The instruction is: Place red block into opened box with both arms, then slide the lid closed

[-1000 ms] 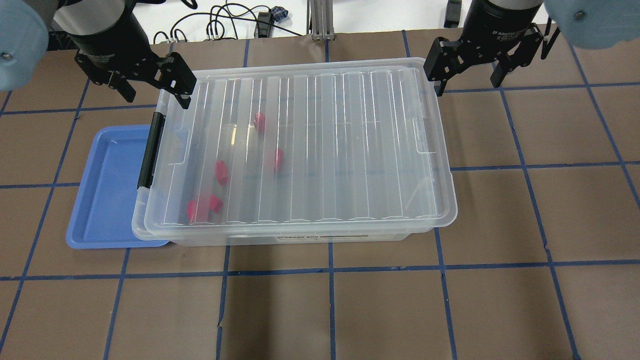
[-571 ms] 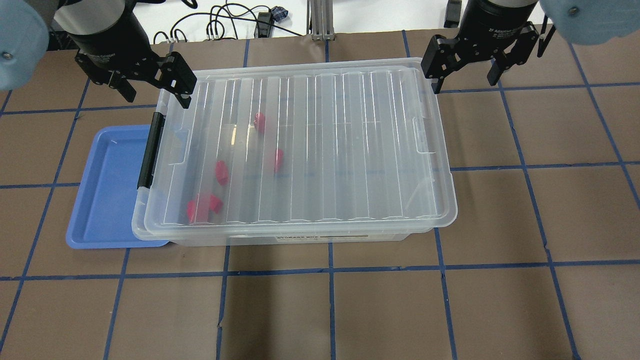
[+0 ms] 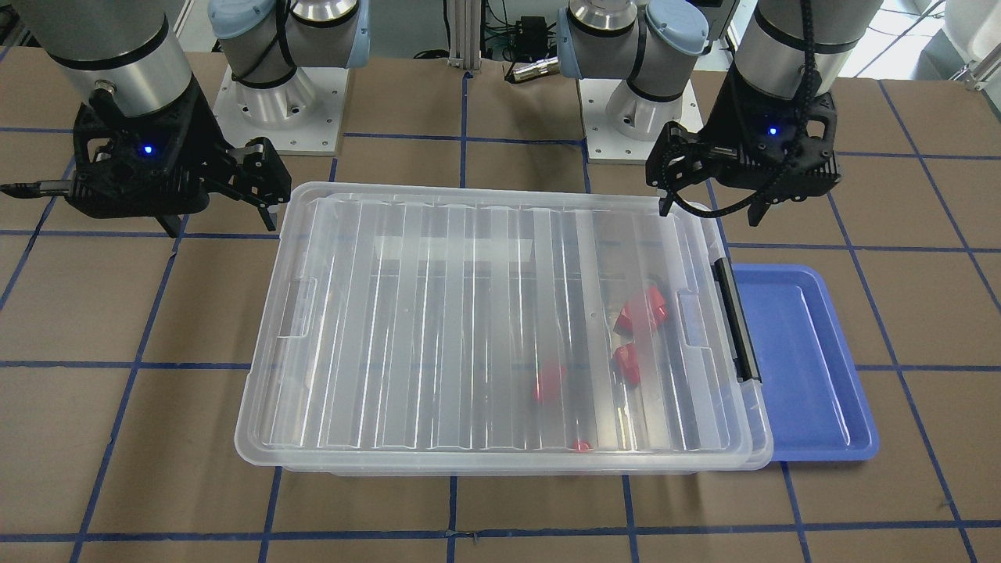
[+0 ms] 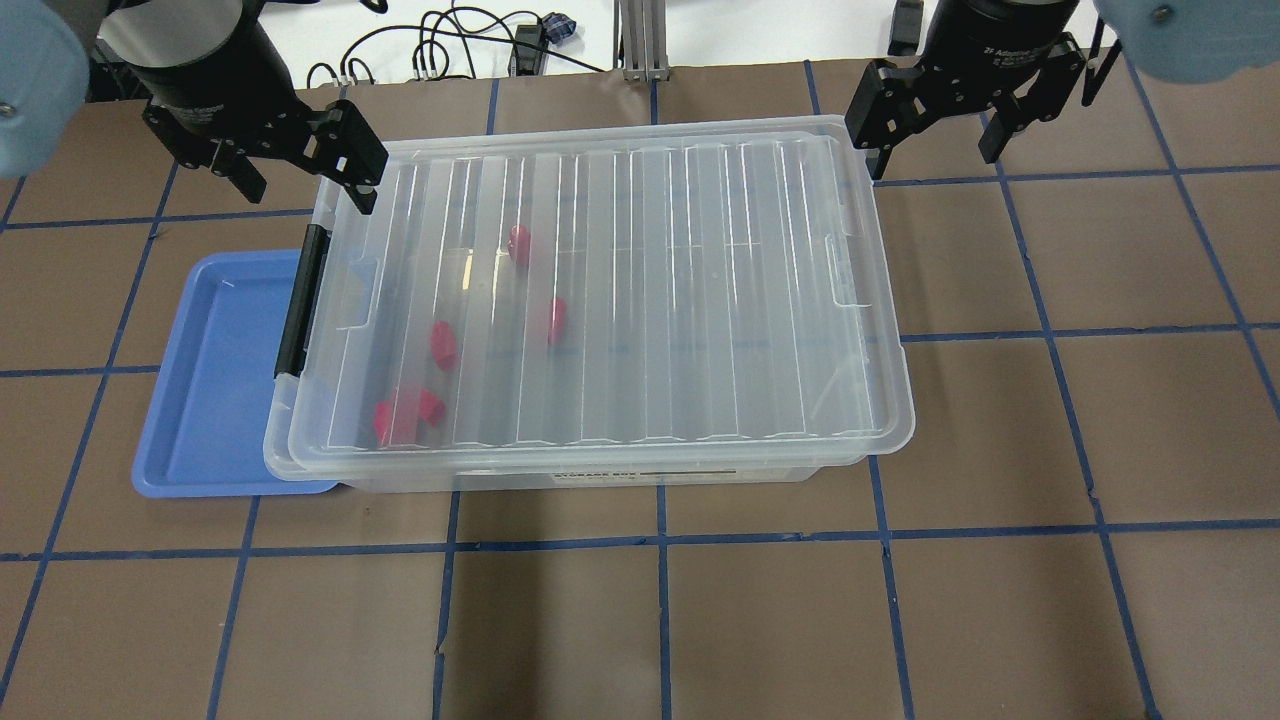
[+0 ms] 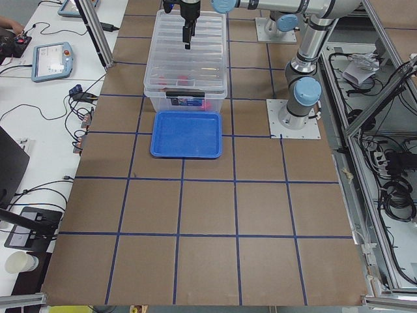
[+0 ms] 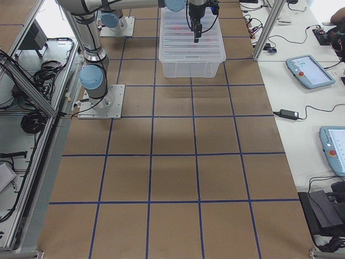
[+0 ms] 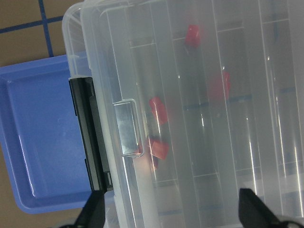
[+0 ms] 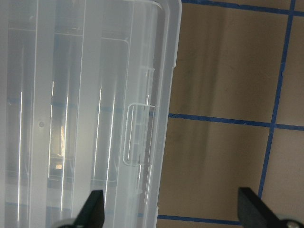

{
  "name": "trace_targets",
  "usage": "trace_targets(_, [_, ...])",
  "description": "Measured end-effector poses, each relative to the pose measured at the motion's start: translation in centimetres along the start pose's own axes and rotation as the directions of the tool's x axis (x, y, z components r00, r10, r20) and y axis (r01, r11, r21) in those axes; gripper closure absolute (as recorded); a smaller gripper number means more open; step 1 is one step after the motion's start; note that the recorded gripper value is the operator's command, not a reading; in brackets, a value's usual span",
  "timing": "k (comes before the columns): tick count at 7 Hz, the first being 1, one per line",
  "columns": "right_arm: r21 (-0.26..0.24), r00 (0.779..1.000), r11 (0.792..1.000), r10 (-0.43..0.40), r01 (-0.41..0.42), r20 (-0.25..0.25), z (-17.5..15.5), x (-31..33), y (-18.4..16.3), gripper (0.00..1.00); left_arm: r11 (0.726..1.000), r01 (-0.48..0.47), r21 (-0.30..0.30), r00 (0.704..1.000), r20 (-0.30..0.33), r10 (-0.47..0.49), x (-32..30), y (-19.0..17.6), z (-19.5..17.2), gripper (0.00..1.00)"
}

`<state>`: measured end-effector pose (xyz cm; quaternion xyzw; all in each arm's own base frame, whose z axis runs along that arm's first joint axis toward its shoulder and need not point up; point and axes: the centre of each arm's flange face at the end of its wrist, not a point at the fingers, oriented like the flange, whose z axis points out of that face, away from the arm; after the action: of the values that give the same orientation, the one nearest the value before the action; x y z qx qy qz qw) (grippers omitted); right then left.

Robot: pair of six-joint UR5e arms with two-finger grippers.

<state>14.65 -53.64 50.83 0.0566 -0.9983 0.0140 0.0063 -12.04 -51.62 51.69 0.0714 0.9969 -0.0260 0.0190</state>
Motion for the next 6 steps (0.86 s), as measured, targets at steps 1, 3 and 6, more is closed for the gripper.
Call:
trace_targets(1, [-0.001, 1.000, 1.000, 0.000, 0.000, 0.000, 0.04, 0.00, 0.01, 0.00, 1.000, 0.005, 0.004, 1.000, 0.001, -0.005, -0.10, -0.01, -0.18, 0.00])
trace_targets(3, [-0.004, 1.000, 1.000, 0.000, 0.000, 0.000, 0.18, 0.00, 0.05, 0.00, 1.000, 0.013, 0.010, 1.000, 0.002, -0.013, -0.13, -0.07, -0.49, 0.00])
trace_targets(6, [-0.008, 1.000, 1.000, 0.000, 0.000, -0.001, 0.32, 0.00, 0.11, 0.00, 0.999, 0.035, 0.021, 0.999, 0.001, -0.035, -0.17, -0.18, -0.71, 0.00])
